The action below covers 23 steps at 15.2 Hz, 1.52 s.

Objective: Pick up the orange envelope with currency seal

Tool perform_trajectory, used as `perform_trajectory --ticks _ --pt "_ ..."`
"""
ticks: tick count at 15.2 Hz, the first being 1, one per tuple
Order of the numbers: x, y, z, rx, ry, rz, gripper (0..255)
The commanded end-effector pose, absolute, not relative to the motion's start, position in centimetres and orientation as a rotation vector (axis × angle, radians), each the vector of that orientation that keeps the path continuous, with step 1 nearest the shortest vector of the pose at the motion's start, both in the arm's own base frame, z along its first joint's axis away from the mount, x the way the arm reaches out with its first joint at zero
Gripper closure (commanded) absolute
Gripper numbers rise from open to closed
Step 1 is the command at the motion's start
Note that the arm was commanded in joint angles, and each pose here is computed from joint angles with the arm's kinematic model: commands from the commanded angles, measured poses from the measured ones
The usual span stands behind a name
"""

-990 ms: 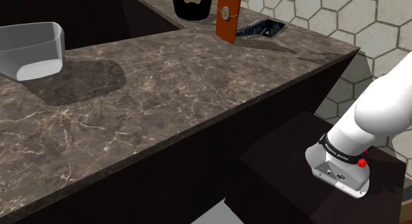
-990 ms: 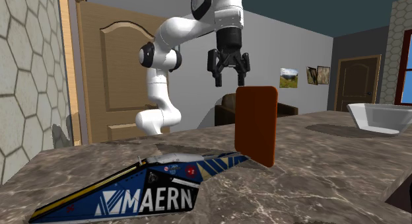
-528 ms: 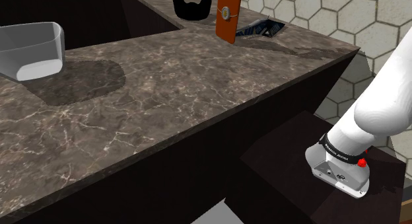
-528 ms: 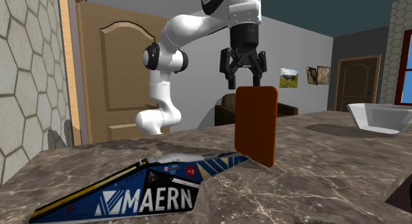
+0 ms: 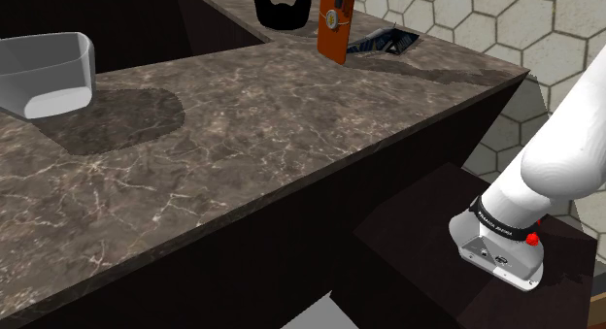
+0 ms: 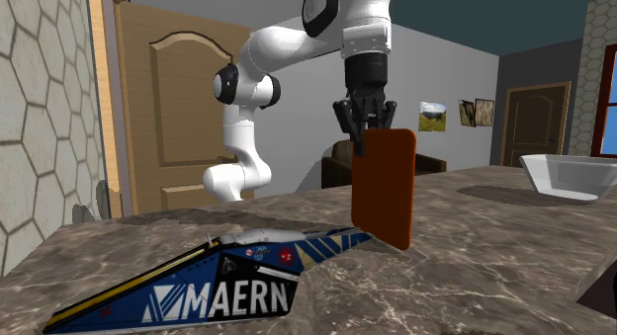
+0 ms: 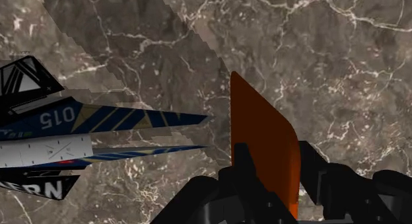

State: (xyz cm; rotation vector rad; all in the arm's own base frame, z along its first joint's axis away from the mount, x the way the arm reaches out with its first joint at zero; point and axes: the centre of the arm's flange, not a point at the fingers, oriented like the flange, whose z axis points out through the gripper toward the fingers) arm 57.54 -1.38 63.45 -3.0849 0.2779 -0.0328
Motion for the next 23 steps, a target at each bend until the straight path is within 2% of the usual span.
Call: perform_trajectory --ticks 1,8,23 --pt "57.5 -1.4 63.4 -3.085 0.278 -0.033 255" --pt "57.5 -1.3 63.4 -3.085 0.278 -0.033 255" --pt "57.5 -1.3 71.3 -3.085 0.278 -0.033 255"
